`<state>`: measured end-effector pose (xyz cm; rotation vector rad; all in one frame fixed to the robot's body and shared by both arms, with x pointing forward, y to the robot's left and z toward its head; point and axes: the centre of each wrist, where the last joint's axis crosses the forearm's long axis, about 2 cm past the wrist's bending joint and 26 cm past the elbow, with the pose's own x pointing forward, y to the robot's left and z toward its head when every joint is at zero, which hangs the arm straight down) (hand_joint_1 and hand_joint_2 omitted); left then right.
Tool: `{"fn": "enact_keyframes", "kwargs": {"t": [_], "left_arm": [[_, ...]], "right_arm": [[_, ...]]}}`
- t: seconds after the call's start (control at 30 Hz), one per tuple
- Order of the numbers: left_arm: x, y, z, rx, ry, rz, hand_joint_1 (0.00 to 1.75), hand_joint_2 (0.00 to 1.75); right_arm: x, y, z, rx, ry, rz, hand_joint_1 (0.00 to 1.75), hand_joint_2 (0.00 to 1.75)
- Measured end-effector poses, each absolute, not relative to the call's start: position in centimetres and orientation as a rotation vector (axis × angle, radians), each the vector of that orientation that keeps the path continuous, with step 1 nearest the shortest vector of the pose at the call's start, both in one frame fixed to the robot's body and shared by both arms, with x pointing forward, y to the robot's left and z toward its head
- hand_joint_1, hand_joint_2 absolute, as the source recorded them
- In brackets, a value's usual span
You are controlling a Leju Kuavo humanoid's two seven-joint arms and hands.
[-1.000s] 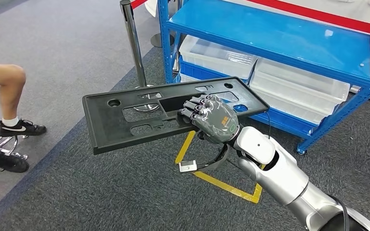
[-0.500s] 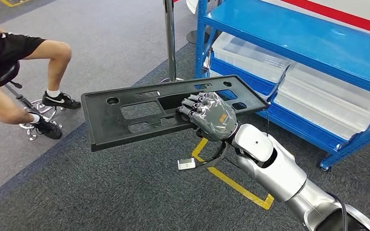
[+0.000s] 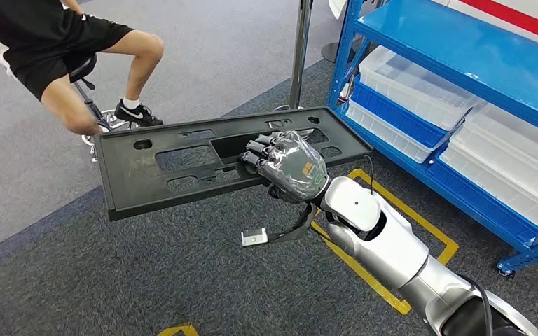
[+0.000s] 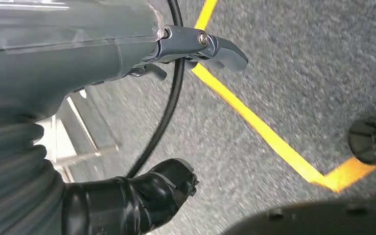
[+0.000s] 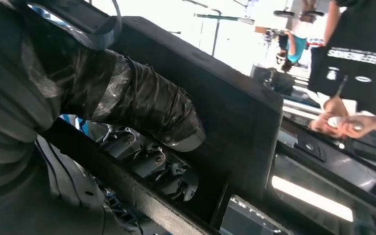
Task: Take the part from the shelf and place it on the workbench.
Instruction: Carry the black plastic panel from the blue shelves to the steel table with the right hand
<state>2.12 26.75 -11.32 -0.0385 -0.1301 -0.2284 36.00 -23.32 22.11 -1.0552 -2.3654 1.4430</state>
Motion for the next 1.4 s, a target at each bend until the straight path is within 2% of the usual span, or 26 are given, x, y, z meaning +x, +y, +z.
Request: {"fn": "enact_keyframes", "kwargs": {"t": [0.37, 0.57, 0.67, 1.4], "left_arm": [[2.3, 27.1, -11.3, -0.082, -0.139, -0.163, 0.0, 1.75], [6.6, 31.7, -10.8, -0.087, -0.196, -0.111, 0.0, 1.75], [8.5, 32.8, -10.4, -0.066, -0.247, -0.106, 0.0, 1.75], [10.7, 32.5, -9.8, -0.063, -0.312, -0.15, 0.0, 1.75]], "right_arm": [[36.5, -22.6, 22.7, -1.005, -2.395, 1.441, 1.75, 1.75], [37.4, -19.0, 25.0, -0.905, -2.481, 1.455, 1.75, 1.75], [37.4, -18.1, 25.2, -0.891, -2.492, 1.459, 1.75, 1.75], [37.8, -17.7, 23.7, -0.859, -2.432, 1.495, 1.75, 1.75]]}}
